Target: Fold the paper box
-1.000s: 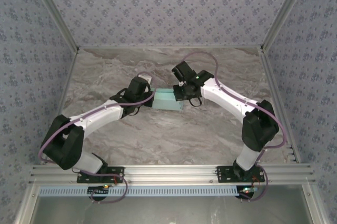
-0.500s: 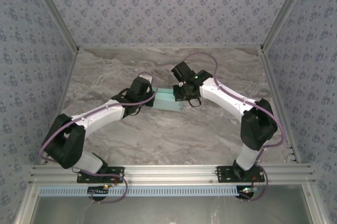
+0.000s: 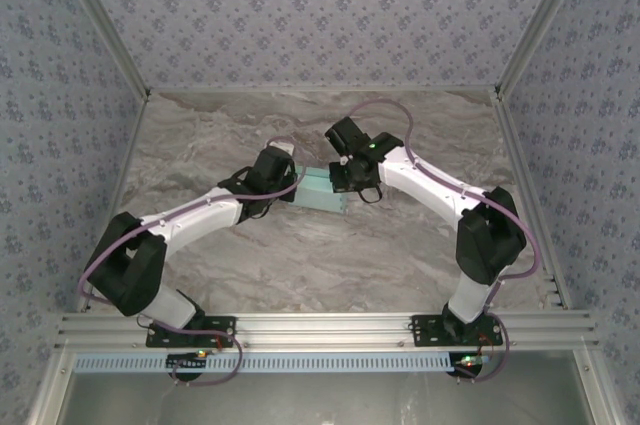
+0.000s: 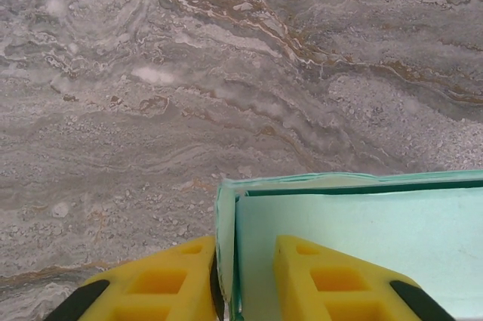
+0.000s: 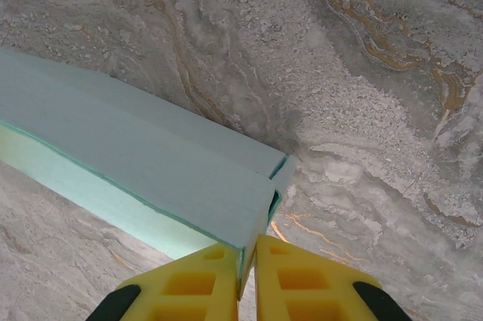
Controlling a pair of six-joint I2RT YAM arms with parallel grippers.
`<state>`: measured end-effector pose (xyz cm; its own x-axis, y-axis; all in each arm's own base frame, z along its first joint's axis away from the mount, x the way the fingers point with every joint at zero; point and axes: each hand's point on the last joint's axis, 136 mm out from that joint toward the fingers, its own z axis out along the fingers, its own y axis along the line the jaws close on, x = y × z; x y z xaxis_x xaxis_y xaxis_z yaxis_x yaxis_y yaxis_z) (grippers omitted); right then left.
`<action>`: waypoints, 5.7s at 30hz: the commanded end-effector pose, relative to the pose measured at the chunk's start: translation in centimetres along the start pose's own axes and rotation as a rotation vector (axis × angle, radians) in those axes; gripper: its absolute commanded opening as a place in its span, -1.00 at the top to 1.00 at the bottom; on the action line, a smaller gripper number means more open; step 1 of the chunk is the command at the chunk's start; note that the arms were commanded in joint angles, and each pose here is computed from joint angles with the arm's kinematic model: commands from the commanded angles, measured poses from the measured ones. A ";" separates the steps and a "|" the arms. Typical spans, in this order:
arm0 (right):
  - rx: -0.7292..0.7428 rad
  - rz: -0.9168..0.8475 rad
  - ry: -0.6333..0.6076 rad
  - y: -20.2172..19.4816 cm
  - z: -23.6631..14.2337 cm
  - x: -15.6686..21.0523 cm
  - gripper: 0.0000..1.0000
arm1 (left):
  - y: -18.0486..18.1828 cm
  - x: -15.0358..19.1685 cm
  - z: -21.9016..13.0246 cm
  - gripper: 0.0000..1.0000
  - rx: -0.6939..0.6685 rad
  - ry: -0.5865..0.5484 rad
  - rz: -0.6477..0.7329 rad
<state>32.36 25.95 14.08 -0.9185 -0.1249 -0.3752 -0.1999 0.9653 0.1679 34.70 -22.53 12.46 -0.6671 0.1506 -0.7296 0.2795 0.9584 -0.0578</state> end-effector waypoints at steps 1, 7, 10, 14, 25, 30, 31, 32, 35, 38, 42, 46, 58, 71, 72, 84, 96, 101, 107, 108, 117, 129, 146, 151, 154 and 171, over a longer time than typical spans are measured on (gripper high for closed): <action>-0.071 0.021 -0.041 1.8 -0.8 -1.4 0.72 | -1.0 1.8 0.5 0.49 0.017 0.072 0.043; -0.085 0.040 -0.037 2.2 -0.4 -1.4 0.72 | -1.2 1.8 0.6 0.49 0.021 0.069 0.039; -0.097 0.045 -0.030 2.4 -0.3 -1.3 0.72 | -1.2 1.9 0.6 0.49 0.019 0.071 0.037; -0.099 0.047 -0.031 2.4 -0.4 -1.3 0.72 | -1.3 2.1 0.5 0.49 0.021 0.075 0.036; -0.110 0.053 -0.027 2.4 -0.6 -1.3 0.73 | -1.2 2.3 0.6 0.49 0.014 0.079 0.026; -0.114 0.065 -0.029 2.4 -0.4 -1.2 0.73 | -1.2 2.3 0.6 0.49 0.015 0.076 0.017; -0.110 0.066 -0.029 2.4 -0.3 -1.2 0.72 | -1.2 2.2 0.6 0.49 0.014 0.074 0.013; -0.103 0.068 -0.027 2.3 0.0 -1.0 0.72 | -1.3 2.2 0.6 0.49 0.017 0.073 0.010; -0.093 0.083 -0.024 2.0 0.5 -0.7 0.72 | -1.4 2.0 0.5 0.49 0.023 0.069 0.005; -0.100 0.094 -0.021 2.2 0.8 -0.4 0.72 | -1.5 2.0 0.5 0.49 0.026 0.067 -0.001; -0.078 0.091 -0.023 2.0 1.0 -0.2 0.72 | -1.5 2.0 0.6 0.49 0.028 0.066 -0.015; -0.021 0.074 -0.024 1.0 1.6 0.3 0.72 | -1.5 2.0 0.5 0.49 0.025 0.067 -0.015; -0.067 0.076 -0.077 1.5 0.3 0.5 0.46 | -1.1 2.3 0.7 0.49 0.009 0.061 -0.018; -0.195 -0.151 -0.109 0.8 -4.2 1.7 0.05 | -0.9 2.7 1.0 0.49 -0.001 0.065 -0.013; -0.189 -0.189 -0.130 0.5 -4.5 1.6 0.04 | -1.0 2.6 1.0 0.49 0.002 0.064 -0.013; -0.152 -1.063 -0.319 0.8 -3.6 0.5 -0.48 | -1.8 0.7 -1.7 -0.13 0.083 -0.001 -0.025; -0.178 -1.398 -0.406 2.6 -0.6 1.1 -0.50 | -0.3 -1.3 -6.0 -0.49 0.113 -0.064 -0.118; -0.112 -1.482 -0.396 2.5 1.4 1.5 -0.42 | 3.7 -1.9 -6.6 -0.61 0.095 0.035 -0.393; 0.010 -1.547 -0.442 1.7 3.3 1.7 -0.36 | 4.2 -2.5 -4.8 -0.66 0.133 0.045 -0.470; 0.028 -1.547 -0.449 1.5 3.5 1.6 -0.36 | 3.9 -2.6 -4.4 -0.66 0.149 0.045 -0.479; 0.126 -1.595 -0.373 -0.2 6.3 2.0 -0.34 | 1.0 -2.0 -0.6 -0.64 0.274 0.148 -0.541; 0.222 -1.552 -0.415 -1.6 8.2 0.9 -0.35 | 0.4 4.3 1.4 -0.56 0.224 0.258 -0.471; -0.352 -1.312 -0.682 1.9 -3.1 1.3 -0.42 | 1.6 6.8 4.5 -0.52 0.108 0.319 -0.434; -0.327 -1.169 -0.823 1.6 -5.7 -2.5 -0.40 | 1.5 7.1 4.3 -0.52 0.107 0.320 -0.420; -0.231 -1.058 -0.836 0.0 -5.4 -5.8 -0.27 | 1.2 7.6 4.2 -0.51 0.107 0.325 -0.406; -0.038 -1.418 -0.457 -4.1 6.9 -0.7 -0.21 | 1.3 7.8 4.1 -0.52 0.094 0.321 -0.376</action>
<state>37.60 25.94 14.59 0.2447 -0.7313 -0.6366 -0.7995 0.2192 -0.5592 37.11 -23.68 10.14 -0.8049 -0.2390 -0.5432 0.0810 0.8625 -0.4995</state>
